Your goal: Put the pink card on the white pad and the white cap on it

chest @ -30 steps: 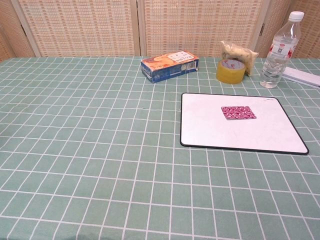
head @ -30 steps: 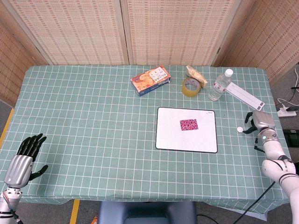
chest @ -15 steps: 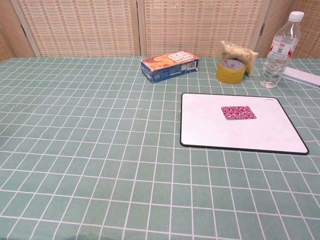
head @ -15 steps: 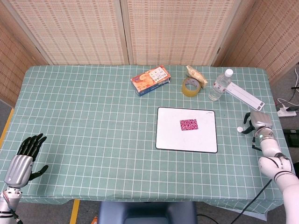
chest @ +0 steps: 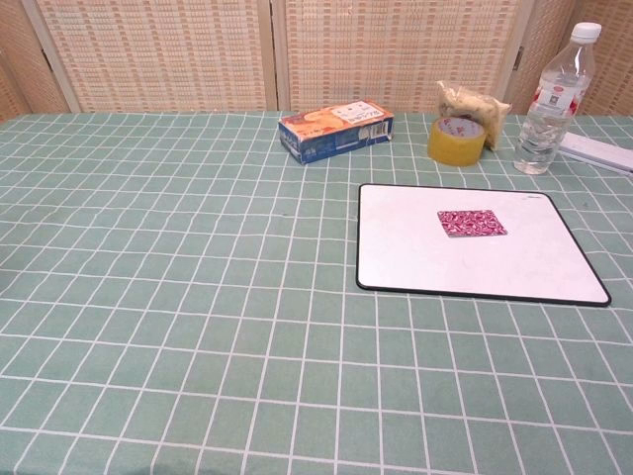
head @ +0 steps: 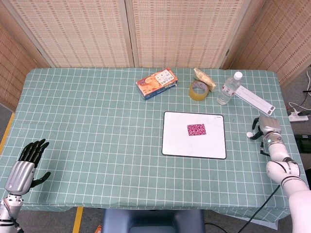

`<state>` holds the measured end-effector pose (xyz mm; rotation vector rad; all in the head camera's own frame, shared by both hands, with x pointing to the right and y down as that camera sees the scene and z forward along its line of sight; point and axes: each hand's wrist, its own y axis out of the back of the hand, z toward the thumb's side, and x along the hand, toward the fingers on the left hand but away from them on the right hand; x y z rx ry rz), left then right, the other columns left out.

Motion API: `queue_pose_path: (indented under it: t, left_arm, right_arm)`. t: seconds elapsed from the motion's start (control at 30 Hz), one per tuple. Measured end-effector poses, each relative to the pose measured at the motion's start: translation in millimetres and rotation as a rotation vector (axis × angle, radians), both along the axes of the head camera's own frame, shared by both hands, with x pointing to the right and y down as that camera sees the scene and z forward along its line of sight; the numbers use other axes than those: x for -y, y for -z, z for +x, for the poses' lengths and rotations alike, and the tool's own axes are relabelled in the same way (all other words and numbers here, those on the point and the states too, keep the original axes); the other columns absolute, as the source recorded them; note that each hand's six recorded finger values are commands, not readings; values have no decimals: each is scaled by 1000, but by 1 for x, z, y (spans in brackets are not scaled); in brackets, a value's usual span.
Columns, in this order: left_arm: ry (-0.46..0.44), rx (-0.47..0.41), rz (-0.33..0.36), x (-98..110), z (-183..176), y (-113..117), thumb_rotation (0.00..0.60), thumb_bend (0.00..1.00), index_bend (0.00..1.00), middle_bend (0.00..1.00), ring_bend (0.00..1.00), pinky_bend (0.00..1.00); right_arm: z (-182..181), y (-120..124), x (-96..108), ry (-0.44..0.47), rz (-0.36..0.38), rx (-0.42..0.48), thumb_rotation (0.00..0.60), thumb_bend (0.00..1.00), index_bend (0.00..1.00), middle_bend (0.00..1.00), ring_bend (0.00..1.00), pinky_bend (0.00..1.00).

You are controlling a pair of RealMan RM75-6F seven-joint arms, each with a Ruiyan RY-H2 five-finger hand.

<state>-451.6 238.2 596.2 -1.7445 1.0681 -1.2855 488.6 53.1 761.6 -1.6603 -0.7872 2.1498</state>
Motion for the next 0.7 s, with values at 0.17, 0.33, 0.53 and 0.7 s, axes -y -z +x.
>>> queue_pose_path:
  t: [0.17, 0.33, 0.53, 0.7]
  left_arm:
    - [3, -5, 0, 0, -1, 0, 600, 169, 0, 0, 0, 0]
    - [1, -9, -2, 1, 0, 0, 600, 169, 0, 0, 0, 0]
    - [5, -14, -3, 1, -1, 0, 600, 168, 0, 0, 0, 0]
    - [7, -18, -4, 1, -2, 0, 600, 169, 0, 0, 0, 0]
  right_arm:
    - [0, -2, 0, -3, -8, -4, 600, 48, 551, 880, 731, 614]
    - [-3, -4, 0, -4, -15, -2, 600, 49, 549, 880, 731, 614]
    - [-5, -5, 1, -5, -21, 2, 600, 54, 553, 880, 731, 614]
    - [-5, -7, -1, -8, -31, -1, 600, 56, 567, 880, 731, 614]
